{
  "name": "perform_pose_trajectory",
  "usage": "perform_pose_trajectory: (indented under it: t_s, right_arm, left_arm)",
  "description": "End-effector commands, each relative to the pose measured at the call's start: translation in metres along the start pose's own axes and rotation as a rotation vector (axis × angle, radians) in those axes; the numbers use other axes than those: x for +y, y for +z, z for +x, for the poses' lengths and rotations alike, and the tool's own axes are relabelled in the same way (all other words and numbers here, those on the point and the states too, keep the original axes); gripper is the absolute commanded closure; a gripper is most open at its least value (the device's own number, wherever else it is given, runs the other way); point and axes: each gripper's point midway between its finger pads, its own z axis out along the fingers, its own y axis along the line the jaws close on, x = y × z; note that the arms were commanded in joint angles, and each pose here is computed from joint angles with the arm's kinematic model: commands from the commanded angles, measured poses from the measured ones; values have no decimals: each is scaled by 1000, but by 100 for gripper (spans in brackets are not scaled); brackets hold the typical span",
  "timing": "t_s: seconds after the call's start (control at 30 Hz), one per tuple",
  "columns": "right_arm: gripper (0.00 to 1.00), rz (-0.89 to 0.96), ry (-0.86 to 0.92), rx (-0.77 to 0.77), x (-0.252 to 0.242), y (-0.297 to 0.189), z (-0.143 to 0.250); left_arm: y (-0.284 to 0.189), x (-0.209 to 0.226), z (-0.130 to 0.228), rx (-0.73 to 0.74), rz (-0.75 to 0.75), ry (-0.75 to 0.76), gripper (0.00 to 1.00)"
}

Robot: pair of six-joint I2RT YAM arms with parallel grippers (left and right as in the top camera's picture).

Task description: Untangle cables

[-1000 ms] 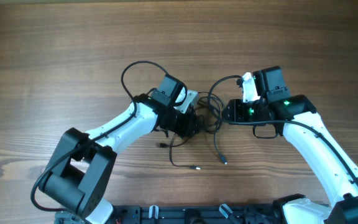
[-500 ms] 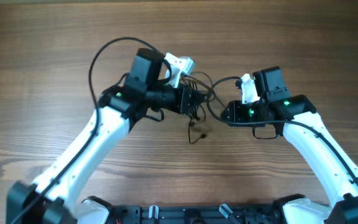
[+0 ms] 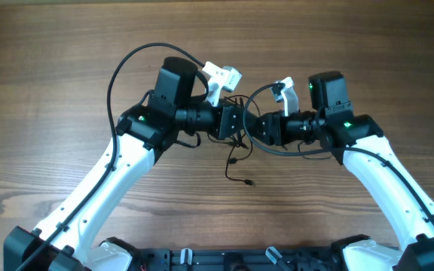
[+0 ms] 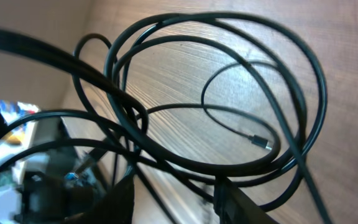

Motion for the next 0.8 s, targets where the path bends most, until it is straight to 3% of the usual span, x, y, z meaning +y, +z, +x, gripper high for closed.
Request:
perform_pose_trajectory:
  t_s: [0.0,0.13,0.33,0.57,0.6,0.67,0.77]
  right_arm:
    - [51,2,-247,11,0,4,2]
    - [37,1,-357,-16,2,4,-6]
    - [30,-27,-527,-58,9,4,-15]
    - [31,-103,-657,-60,22,3,-10]
    - [38,-123,-659,-64,25,3,-10]
    - [92,-153,-643,-58,29,2,-7]
    - [96,-113,-536,-36,21,3,-5]
  left_arm:
    - [-4,-27,-3,10,127,12,96]
    - [-5,-34,0,29,168,11,96]
    - [-7,-41,3,49,211,9,96]
    - [-27,-51,-6,37,331,40,96]
    - [-29,-48,-8,30,325,28,96]
    - [-34,-42,-13,13,312,11,96]
    - [-40,-34,-17,-8,293,-1,96]
